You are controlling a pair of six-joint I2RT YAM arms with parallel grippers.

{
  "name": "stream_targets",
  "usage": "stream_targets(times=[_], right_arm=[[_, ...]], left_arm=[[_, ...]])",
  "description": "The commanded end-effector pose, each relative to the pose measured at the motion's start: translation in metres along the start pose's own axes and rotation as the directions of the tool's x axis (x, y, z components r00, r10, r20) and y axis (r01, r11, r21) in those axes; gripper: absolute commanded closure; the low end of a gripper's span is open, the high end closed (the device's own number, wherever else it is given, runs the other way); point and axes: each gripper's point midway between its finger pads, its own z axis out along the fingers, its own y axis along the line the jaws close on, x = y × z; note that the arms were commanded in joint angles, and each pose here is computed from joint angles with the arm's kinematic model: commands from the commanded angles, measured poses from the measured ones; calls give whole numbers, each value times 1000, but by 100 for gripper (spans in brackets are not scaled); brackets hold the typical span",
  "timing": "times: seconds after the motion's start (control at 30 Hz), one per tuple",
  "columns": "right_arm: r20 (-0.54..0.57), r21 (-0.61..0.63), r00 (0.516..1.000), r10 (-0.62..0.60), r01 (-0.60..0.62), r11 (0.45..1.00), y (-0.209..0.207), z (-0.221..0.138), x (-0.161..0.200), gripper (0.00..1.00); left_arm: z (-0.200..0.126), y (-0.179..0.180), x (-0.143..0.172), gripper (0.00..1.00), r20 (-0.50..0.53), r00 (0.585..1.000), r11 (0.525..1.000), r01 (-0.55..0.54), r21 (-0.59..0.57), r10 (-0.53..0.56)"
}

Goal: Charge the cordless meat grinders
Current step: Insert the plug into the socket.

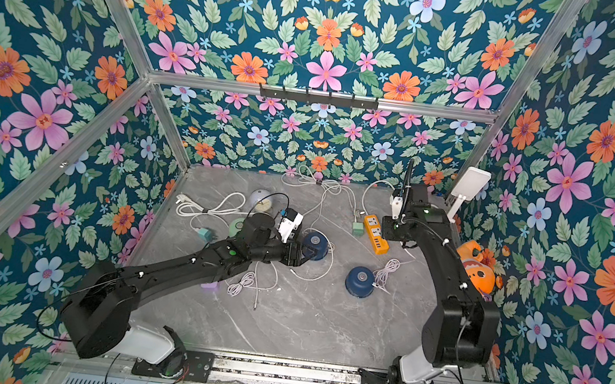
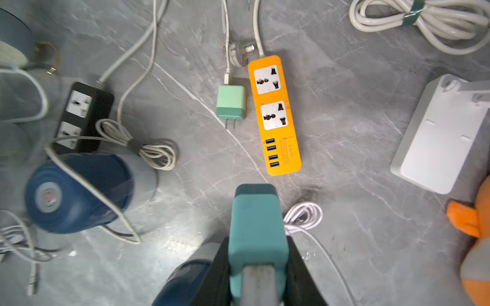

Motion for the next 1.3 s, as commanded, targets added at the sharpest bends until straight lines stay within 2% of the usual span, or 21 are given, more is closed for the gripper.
stream_targets(times=[0.0, 0.1, 0.2, 0.43, 0.77, 1.27], right_arm=[[-68, 75, 993, -99, 104, 992, -18, 34, -1, 100], [-126, 82, 985, -118, 129, 988, -24, 59, -2, 100], [-144, 79, 979, -142, 154, 985, -26, 75, -6, 100], [-176, 57, 958, -225, 238, 970, -29, 96, -19, 100], [-217, 14, 937, -272, 282, 959, -27, 109, -31, 100], [-263, -21, 920, -292, 297, 955, -26, 124, -26, 100]], left_arm=[[-12, -4, -13, 33, 120, 991, 999, -51, -3, 51], [-25, 4, -8, 27, 157, 985, 997, -64, -45, 70], [-33, 12, -2, 24, 142, 987, 993, -68, -95, 81], [-32, 20, 4, 22, 112, 989, 988, -82, -131, 97], [-26, 33, 4, 14, 113, 988, 981, -82, -176, 103], [-26, 35, 7, 14, 109, 990, 984, -70, -166, 88]])
